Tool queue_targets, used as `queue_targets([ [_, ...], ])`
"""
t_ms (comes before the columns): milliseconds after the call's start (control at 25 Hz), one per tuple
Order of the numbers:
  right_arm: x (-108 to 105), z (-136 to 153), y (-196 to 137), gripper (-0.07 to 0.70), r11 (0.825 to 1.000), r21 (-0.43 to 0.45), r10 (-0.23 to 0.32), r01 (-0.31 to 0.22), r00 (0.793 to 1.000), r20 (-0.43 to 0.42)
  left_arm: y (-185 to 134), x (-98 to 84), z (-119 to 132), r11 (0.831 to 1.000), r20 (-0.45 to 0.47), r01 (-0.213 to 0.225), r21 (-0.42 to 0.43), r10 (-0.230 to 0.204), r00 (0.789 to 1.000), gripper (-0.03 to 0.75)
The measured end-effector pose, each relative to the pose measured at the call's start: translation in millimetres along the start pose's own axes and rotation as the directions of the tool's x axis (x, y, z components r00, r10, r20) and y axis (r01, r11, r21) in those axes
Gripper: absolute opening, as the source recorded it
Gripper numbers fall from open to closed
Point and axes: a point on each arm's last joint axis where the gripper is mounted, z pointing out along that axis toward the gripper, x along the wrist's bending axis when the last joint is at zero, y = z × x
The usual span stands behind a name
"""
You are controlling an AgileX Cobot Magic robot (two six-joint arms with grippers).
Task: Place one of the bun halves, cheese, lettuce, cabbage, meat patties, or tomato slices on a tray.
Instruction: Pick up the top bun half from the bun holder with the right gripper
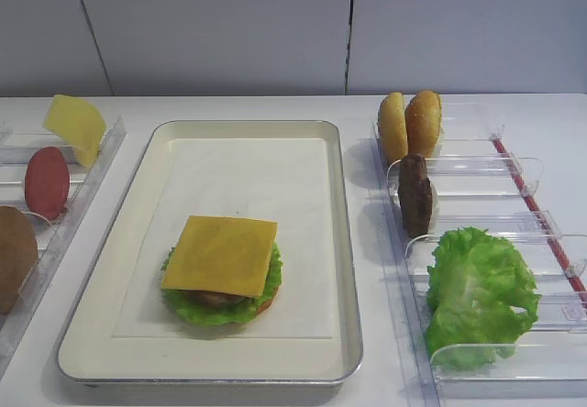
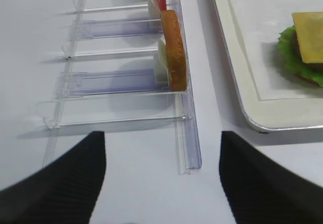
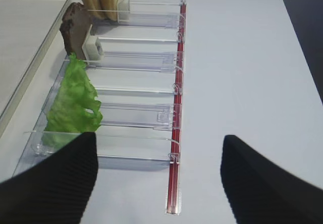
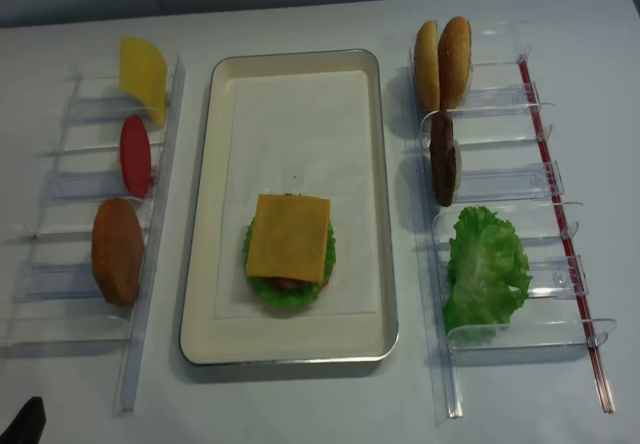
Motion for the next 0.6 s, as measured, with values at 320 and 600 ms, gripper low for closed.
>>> queue_targets([
  [320,0.0,0.0,0.0,0.545,1.000,0.000,0.000,0.000,1.000,0.000,0.0,0.0,0.0,1.000,0.000,0.000,0.000,0.000,1.000,0.450],
  [600,0.0,0.0,0.0,0.545,1.000,0.000,0.000,0.000,1.000,0.000,0.0,0.0,0.0,1.000,0.000,0.000,0.000,0.000,1.000,0.450],
])
